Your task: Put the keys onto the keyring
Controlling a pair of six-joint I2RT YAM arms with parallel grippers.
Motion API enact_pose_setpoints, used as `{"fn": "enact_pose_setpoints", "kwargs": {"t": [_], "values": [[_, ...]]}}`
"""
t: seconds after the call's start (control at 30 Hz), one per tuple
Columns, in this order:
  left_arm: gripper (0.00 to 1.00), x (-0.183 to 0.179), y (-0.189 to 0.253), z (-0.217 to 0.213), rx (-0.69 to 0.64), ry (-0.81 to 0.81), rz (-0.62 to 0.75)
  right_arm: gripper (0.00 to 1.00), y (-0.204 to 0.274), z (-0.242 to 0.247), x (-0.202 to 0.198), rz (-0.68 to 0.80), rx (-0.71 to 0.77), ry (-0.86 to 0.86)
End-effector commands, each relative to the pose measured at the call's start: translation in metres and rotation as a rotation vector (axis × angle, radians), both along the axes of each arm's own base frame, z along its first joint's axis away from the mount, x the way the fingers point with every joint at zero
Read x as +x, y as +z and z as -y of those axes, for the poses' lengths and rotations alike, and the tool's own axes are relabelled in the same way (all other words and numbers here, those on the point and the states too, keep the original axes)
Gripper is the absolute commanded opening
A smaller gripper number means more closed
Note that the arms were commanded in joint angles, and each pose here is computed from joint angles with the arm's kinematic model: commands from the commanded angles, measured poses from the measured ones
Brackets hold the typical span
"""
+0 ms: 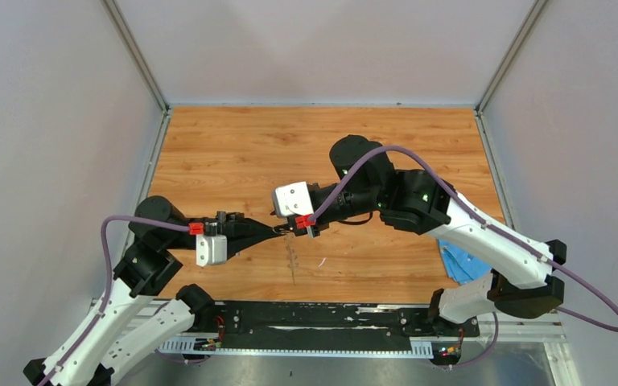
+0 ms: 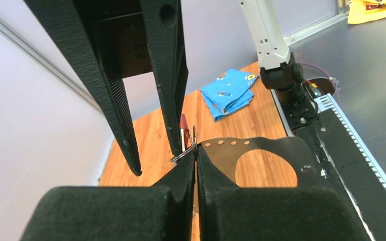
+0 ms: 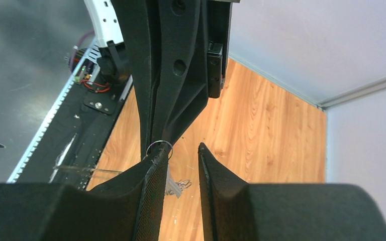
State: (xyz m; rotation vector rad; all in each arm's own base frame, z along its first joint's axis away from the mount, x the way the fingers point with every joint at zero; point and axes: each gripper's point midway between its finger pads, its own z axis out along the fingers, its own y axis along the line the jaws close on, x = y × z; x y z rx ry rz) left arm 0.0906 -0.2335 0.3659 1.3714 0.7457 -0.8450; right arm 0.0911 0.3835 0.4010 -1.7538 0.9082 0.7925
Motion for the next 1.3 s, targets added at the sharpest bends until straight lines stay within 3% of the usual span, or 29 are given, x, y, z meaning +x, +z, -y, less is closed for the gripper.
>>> {"fn": "enact_pose_setpoints", "kwargs": {"t": [0.0,1.27], "values": [[0.0,0.005,0.029,-0.002,-0.088,0.042,0.167,0.32,-0.015,0.0,-0.03,-0.179,-0.081,0.142],[0.0,0.001,0.023,-0.008,-0.099,0.062,0.166,0.36,0.016,0.004,-0.011,-0.351,-0.05,0.148]]}}
